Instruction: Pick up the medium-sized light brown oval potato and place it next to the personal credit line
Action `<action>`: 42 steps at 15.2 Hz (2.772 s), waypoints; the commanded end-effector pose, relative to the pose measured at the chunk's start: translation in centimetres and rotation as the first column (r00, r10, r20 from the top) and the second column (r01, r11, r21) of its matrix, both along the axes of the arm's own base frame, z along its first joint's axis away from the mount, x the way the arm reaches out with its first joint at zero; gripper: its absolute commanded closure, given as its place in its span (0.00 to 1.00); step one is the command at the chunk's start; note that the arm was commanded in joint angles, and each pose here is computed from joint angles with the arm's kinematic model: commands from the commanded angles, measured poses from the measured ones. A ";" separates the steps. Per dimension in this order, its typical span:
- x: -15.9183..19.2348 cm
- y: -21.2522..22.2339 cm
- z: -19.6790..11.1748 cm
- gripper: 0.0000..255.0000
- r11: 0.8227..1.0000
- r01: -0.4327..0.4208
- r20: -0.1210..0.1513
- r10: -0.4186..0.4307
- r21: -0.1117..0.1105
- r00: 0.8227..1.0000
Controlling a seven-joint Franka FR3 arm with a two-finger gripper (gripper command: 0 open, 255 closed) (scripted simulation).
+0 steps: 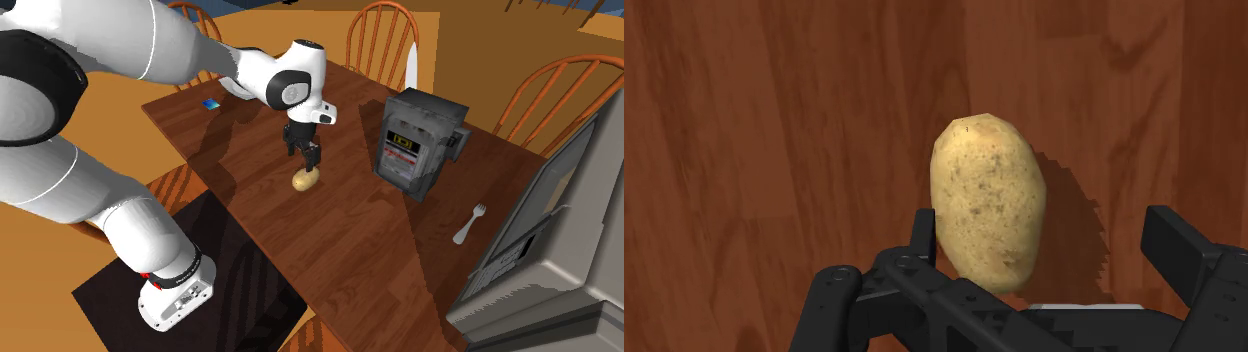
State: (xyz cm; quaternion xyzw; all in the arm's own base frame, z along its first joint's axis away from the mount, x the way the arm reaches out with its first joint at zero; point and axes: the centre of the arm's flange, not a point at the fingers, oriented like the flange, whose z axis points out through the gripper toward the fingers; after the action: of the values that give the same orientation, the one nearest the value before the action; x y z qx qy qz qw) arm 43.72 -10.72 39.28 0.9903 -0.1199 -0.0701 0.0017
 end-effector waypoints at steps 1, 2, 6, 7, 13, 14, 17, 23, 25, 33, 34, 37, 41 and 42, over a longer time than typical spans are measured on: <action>1.5 -1.3 -2.0 0.00 1.000 0.017 -0.004 -0.018 -0.013 1.000; 2.2 -1.9 -2.9 0.00 0.999 0.026 -0.007 -0.026 -0.018 1.000; 1.9 -1.9 -5.0 0.00 0.999 0.026 -0.007 -0.026 -0.018 1.000; 1.8 -1.9 -5.6 0.00 0.999 0.026 -0.007 -0.026 -0.018 1.000; 1.6 -1.9 -6.9 0.00 0.999 0.026 -0.007 -0.026 -0.018 1.000; 1.6 -1.9 -6.9 0.00 0.999 0.026 -0.007 -0.026 -0.018 1.000; 1.6 -1.9 -6.9 0.00 0.999 0.026 -0.007 -0.026 -0.018 1.000; 1.6 -1.9 -6.9 1.00 0.999 0.026 -0.007 -0.026 -0.018 1.000; 1.6 -1.9 -6.9 1.00 0.999 0.026 -0.007 -0.026 -0.018 1.000; 1.6 -1.9 -4.3 1.00 0.999 0.026 -0.007 -0.026 -0.018 1.000; 1.6 -1.9 -3.7 1.00 0.999 0.026 -0.007 -0.026 -0.018 1.000; 1.6 -1.9 -2.1 1.00 0.999 0.026 -0.007 -0.026 -0.018 1.000; 1.6 -1.9 0.0 1.00 0.999 0.026 -0.007 -0.026 -0.018 1.000; 1.6 -1.9 0.5 1.00 0.999 0.026 -0.007 -0.026 -0.018 1.000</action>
State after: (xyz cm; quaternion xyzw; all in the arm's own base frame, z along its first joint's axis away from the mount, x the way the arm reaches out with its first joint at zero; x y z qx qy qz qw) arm 45.39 -12.72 39.27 0.9884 -0.1335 -0.0723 0.0103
